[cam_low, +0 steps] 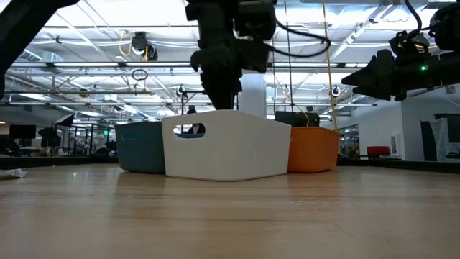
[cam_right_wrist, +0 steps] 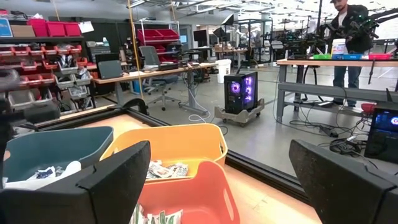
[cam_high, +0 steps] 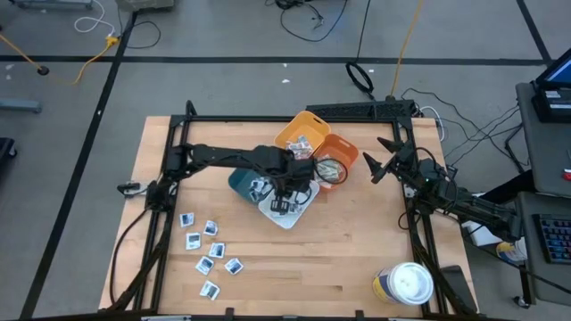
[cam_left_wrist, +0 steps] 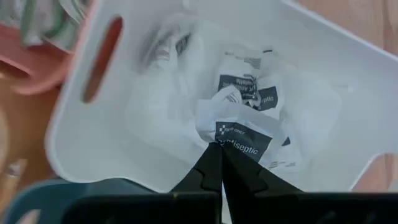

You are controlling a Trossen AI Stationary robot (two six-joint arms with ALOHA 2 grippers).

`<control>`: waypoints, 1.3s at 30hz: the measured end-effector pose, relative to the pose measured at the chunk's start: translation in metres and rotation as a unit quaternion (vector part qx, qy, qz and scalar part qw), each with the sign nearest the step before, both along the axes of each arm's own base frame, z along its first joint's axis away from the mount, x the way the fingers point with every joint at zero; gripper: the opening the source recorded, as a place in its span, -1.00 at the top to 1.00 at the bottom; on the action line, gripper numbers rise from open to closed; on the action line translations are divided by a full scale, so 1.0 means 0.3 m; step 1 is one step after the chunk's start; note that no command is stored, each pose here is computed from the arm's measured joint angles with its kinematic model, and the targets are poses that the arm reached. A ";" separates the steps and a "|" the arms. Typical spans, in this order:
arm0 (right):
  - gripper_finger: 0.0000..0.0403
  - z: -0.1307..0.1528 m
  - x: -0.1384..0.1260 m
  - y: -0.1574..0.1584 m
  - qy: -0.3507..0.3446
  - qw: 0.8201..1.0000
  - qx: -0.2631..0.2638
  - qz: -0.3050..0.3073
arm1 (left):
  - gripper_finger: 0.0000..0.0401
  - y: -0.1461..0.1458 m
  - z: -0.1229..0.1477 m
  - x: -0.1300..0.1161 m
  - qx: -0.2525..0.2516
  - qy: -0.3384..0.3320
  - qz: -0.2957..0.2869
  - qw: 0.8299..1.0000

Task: Pick & Place First Aid Supplies
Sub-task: Put the black towelette pack into the white bin

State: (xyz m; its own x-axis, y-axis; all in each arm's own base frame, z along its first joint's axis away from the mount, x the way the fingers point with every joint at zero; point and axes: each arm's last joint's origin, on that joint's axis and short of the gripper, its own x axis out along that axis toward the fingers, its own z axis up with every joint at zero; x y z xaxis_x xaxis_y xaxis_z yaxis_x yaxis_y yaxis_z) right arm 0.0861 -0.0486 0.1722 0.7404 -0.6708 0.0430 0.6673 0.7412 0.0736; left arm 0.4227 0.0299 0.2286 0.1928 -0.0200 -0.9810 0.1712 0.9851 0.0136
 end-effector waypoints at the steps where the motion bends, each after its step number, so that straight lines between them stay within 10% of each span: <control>1: -0.87 0.000 0.000 0.000 0.000 1.000 0.000 0.000 | 0.97 -0.001 -0.012 0.004 -0.002 0.005 0.009 1.000; 19: -0.87 0.000 0.000 0.000 0.000 1.000 0.000 0.000 | -0.50 -0.016 -0.019 0.005 -0.019 0.012 0.067 0.998; 39: -0.87 0.000 0.000 0.000 0.000 1.000 0.000 0.000 | -0.53 0.012 0.132 -0.136 -0.085 0.024 0.364 0.927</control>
